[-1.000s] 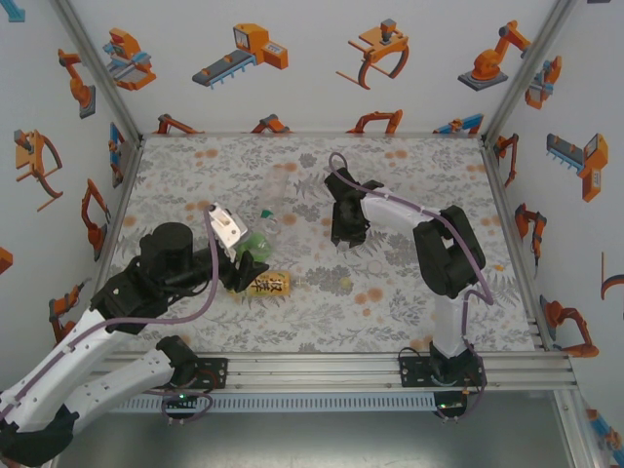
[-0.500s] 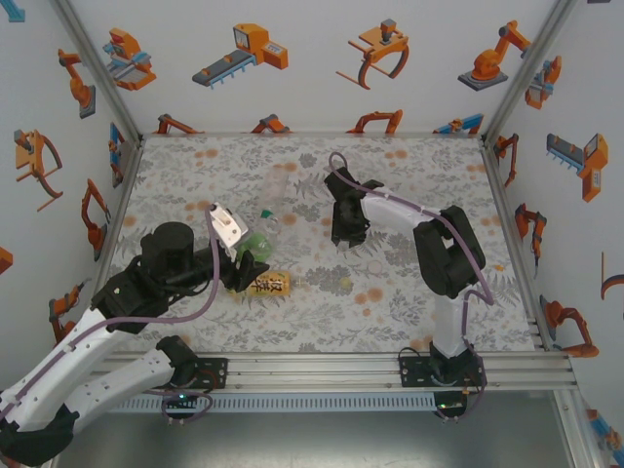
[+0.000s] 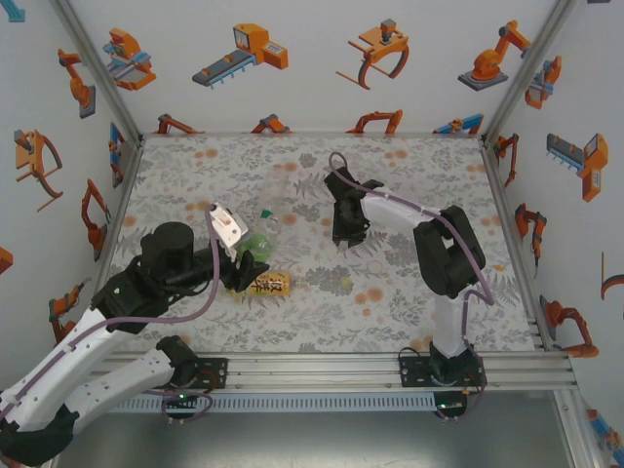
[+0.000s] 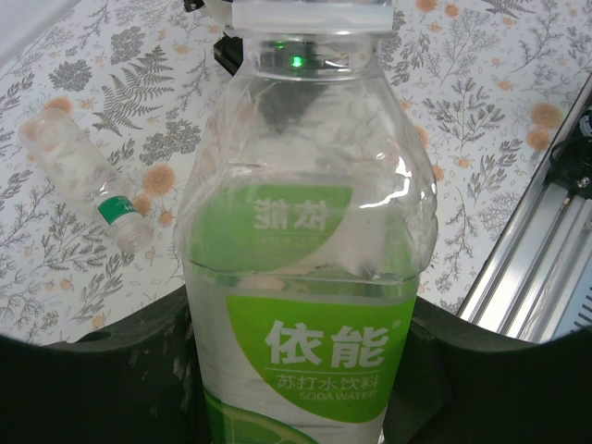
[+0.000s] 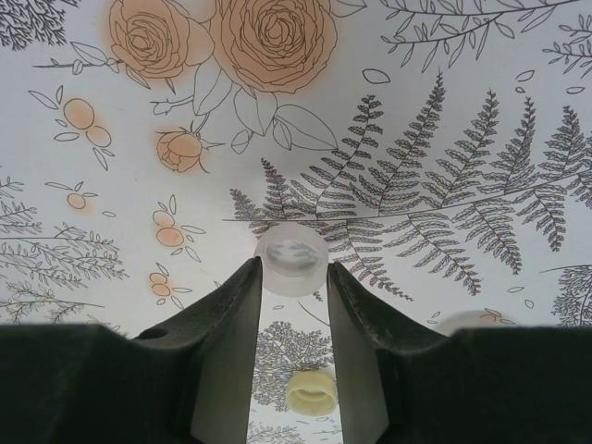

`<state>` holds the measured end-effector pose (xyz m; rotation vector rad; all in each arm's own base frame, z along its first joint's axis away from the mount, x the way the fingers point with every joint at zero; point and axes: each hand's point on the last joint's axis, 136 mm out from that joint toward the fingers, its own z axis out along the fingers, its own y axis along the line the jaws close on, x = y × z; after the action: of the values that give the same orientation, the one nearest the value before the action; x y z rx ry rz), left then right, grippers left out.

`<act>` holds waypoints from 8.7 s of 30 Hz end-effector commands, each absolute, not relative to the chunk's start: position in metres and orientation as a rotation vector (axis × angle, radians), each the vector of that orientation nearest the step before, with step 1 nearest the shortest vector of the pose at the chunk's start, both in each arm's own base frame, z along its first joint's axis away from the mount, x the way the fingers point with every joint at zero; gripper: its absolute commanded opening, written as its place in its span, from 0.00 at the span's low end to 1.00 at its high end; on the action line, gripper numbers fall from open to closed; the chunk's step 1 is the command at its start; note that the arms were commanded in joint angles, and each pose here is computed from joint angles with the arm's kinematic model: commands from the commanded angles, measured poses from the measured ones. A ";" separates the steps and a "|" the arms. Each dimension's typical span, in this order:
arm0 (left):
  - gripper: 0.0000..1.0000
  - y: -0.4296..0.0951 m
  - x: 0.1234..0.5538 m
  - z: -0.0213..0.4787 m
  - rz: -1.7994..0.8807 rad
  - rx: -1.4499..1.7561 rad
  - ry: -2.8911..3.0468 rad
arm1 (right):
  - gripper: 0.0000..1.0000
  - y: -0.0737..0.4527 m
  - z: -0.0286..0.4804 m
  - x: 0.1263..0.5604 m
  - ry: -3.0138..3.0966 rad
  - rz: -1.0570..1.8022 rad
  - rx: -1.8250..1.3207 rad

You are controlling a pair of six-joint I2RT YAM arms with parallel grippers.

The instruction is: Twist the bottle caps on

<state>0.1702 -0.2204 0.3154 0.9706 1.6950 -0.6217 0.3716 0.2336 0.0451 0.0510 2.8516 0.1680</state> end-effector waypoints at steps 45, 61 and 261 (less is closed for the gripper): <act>0.00 -0.222 0.170 0.331 -0.654 0.946 1.657 | 0.37 0.242 0.056 0.377 2.838 0.233 0.078; 0.00 -0.222 0.171 0.329 -0.645 0.947 1.665 | 0.40 0.242 0.037 0.374 2.873 0.221 0.086; 0.00 -0.225 0.173 0.325 -0.647 0.955 1.672 | 0.40 0.214 0.018 0.356 2.927 0.083 0.102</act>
<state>0.1737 -0.2260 0.3118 0.9778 1.7065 -0.6289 0.3589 0.2214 0.0295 0.0836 2.9054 0.1047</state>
